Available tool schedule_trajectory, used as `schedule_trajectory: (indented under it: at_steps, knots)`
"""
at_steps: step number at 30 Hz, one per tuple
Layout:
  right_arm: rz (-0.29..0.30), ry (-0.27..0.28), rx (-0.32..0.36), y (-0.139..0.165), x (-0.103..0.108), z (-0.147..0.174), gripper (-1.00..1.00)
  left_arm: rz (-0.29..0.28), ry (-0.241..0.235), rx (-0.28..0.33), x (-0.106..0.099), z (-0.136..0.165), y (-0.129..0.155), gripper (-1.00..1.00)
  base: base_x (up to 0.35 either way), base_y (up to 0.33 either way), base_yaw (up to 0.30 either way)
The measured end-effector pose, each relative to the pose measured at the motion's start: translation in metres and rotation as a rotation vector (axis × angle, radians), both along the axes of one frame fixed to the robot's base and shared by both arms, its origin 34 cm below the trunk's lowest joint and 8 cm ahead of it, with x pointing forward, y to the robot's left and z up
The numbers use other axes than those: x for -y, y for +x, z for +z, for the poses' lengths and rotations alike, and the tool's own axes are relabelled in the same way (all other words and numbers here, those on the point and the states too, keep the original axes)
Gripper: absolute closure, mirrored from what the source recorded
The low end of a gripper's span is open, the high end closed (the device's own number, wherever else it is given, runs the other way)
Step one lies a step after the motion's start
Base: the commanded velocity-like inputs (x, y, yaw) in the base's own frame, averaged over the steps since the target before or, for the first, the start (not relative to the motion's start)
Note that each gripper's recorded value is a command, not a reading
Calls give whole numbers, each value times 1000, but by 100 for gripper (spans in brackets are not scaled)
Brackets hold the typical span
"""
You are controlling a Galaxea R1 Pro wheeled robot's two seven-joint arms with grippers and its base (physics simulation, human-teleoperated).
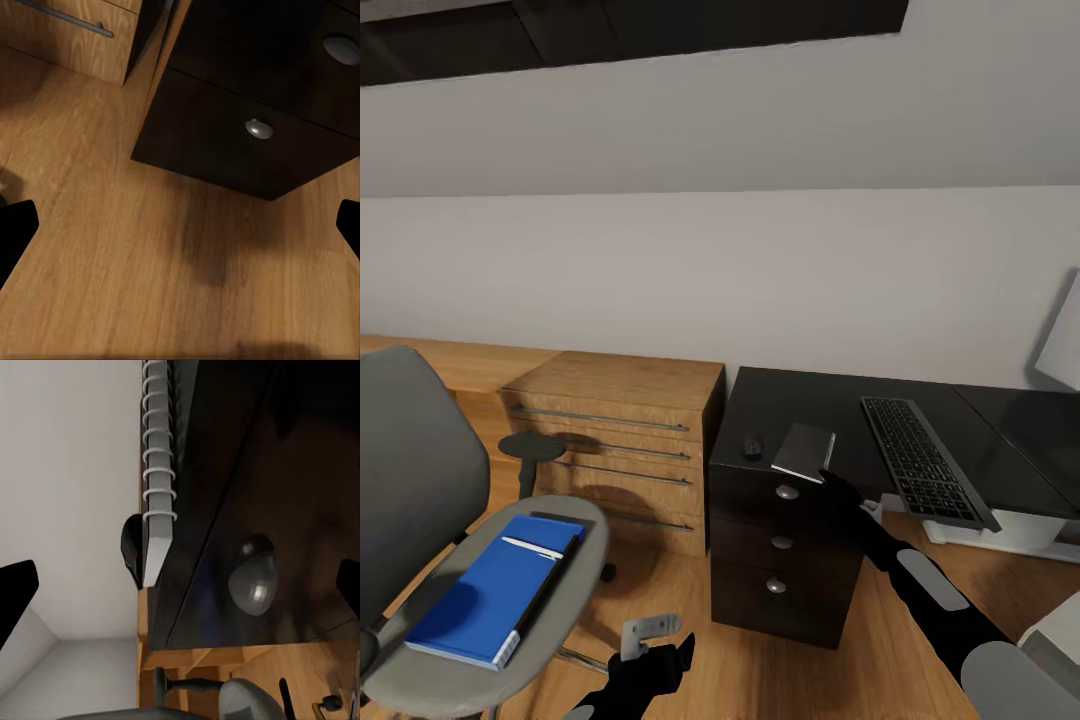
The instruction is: In the bedroom, organize the workspace by keeping the computer under the desk, ensuring the monitor is on the desk, placing the keyboard on the desk next to the monitor, placing the mouse on the desk next to the keyboard, moving the folder from the swivel chair onto the desk next to the mouse, stacking the notebook on top of the folder with the pen on top of the notebook, and positioning the swivel chair next to the desk.
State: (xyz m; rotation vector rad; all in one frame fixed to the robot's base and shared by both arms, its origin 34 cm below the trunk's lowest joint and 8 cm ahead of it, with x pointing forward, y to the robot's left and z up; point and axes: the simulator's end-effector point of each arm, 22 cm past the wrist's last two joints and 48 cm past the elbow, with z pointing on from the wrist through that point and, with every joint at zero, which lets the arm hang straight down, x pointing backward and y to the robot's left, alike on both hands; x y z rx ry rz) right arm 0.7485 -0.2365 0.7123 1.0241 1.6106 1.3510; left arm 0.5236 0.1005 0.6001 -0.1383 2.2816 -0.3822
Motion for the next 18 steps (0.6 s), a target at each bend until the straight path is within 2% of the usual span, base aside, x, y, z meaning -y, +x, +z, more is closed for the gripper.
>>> schedule_trajectory:
  at_steps: [12, 18]
  knots:
    - [0, 0, 0, 0, 0, 0, -100, 0, 0, 0, 0, 0, 0, -100, -11, 0, 0]
    - [0, -1, -2, 0, 0, -1, -100, 0, 0, -1, 0, 0, 0, -100, -231, 0, 0]
